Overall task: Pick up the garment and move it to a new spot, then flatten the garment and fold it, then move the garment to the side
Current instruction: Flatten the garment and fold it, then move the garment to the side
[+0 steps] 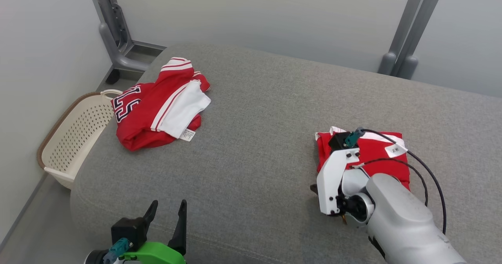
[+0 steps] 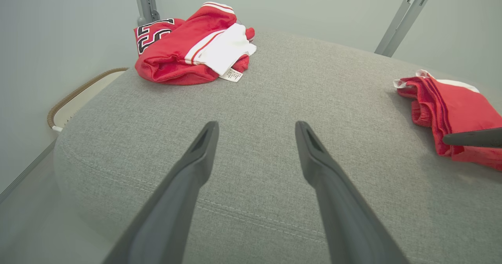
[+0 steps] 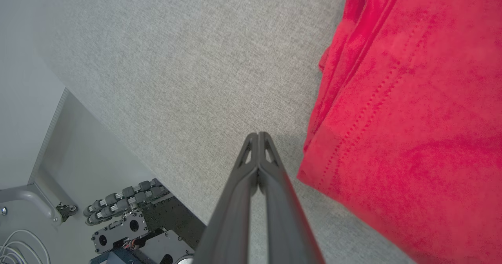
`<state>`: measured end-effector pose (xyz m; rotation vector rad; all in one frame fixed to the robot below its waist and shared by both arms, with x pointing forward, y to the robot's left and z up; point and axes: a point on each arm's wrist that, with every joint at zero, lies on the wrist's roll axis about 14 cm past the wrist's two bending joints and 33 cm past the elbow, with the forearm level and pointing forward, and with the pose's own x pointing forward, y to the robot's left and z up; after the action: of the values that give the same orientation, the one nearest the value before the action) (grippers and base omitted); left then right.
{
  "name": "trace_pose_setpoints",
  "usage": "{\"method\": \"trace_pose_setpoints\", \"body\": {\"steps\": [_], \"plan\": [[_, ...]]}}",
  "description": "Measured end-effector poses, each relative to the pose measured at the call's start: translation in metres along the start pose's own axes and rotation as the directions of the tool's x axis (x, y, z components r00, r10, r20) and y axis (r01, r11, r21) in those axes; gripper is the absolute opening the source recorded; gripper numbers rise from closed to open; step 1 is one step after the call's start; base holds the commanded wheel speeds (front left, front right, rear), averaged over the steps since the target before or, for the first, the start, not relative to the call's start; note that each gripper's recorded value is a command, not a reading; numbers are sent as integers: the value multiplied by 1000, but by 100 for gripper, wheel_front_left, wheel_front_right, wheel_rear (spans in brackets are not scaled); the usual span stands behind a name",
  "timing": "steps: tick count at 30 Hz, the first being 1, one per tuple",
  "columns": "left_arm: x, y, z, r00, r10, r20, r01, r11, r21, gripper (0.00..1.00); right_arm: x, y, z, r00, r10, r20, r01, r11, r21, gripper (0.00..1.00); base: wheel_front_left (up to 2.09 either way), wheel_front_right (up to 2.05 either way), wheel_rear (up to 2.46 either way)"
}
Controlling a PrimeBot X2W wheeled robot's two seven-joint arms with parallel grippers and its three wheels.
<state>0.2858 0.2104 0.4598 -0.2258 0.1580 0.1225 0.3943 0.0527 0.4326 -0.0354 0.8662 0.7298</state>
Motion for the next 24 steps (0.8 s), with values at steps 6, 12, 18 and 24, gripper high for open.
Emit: {"method": "trace_pose_setpoints", "body": {"steps": [6,12,18,24], "plan": [[0,-1,2,1000,-6,7,6,1000,2,100,-16,-13,40,993,-39,108,38,999,12,100,0,0,0],[4,-10,4,999,-36,10,35,999,9,100,-48,-75,62,960,-190,204,172,979,106,100,0,0,0],[8,-17,2,998,-55,-1,55,998,14,100,-73,-137,44,919,-347,189,309,929,202,100,0,0,0],[14,-22,-4,997,-72,-30,73,997,19,100,-67,-159,9,913,-392,118,342,889,305,100,0,0,0]]}}
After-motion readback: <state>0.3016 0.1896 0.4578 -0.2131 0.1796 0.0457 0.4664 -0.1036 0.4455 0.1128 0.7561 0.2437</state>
